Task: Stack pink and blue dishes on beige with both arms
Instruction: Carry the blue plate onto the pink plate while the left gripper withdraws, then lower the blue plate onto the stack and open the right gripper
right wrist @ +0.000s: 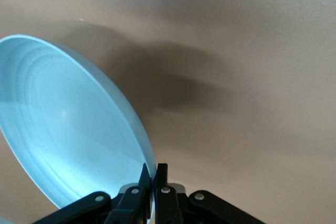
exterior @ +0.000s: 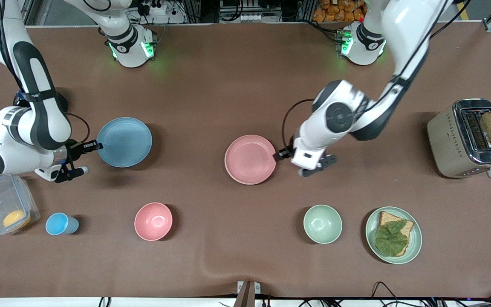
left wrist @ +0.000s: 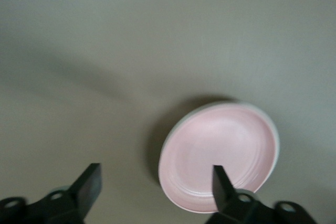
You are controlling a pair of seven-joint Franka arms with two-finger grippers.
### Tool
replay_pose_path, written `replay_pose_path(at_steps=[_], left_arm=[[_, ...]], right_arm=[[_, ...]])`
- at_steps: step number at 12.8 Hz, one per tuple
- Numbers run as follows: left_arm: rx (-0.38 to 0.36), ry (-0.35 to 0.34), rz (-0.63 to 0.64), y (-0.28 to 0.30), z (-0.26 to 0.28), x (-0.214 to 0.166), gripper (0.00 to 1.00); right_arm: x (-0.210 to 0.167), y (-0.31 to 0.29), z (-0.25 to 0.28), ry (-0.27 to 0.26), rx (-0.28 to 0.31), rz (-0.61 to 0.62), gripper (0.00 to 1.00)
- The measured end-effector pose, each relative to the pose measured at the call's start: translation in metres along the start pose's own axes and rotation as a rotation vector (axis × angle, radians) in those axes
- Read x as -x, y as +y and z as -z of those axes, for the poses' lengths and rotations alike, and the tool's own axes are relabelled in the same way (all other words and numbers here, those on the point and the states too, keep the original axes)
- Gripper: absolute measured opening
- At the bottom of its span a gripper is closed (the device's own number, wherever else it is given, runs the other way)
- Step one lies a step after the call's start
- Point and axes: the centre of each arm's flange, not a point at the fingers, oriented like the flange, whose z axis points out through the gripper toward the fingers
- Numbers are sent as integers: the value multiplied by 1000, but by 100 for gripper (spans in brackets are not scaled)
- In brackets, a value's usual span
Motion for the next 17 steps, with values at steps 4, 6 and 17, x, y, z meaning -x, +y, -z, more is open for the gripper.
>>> replay_pose_path(at_steps=[4, 6, 17], left_arm=[[13, 129, 81, -43, 113, -33, 100], [-17, 157, 23, -56, 138, -32, 100], [-169, 235, -324, -124, 238, -68, 100]], right_arm=[[-23, -66, 0, -5, -41, -85, 5], [-37, -114, -8, -12, -64, -130, 5], [-123, -313, -103, -18, -191, -196, 5]])
